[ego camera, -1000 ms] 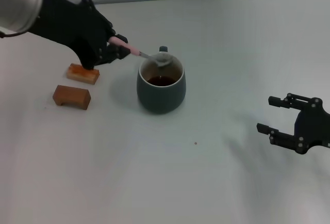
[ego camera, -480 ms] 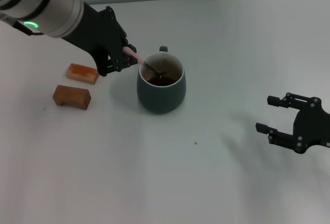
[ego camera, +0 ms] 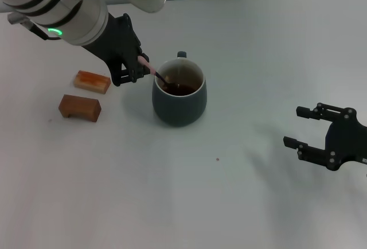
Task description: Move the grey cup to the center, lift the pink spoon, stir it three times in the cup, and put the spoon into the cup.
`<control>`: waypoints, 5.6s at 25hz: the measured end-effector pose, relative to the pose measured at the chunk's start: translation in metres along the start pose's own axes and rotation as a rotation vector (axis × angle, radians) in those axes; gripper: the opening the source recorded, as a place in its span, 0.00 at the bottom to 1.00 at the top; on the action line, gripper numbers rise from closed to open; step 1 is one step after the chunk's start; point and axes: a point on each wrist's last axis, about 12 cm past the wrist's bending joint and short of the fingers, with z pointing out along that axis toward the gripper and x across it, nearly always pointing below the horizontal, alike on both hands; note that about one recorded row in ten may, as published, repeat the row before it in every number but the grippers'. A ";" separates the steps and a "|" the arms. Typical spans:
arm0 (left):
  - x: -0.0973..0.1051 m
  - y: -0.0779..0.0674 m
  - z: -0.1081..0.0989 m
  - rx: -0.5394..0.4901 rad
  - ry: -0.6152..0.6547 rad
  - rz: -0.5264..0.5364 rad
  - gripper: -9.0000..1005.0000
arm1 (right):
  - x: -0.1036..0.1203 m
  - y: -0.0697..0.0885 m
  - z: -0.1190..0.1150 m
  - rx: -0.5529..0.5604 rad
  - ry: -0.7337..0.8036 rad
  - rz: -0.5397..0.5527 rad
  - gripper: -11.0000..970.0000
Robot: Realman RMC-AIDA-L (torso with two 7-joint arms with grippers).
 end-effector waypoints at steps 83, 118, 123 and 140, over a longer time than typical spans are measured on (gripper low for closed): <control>-0.004 0.000 0.011 0.074 -0.016 -0.045 0.27 | -0.002 0.000 0.006 -0.007 -0.012 0.000 0.70; 0.109 -0.030 -0.021 -0.147 -1.018 -0.504 0.79 | -0.001 0.003 0.006 -0.027 -0.017 -0.001 0.70; 0.156 -0.058 -0.008 -0.236 -1.171 -0.496 0.80 | 0.001 0.007 0.002 -0.030 -0.019 -0.025 0.71; 0.229 -0.204 0.063 -0.413 -1.018 -0.434 0.79 | 0.010 0.040 -0.013 -0.112 -0.050 -0.196 0.70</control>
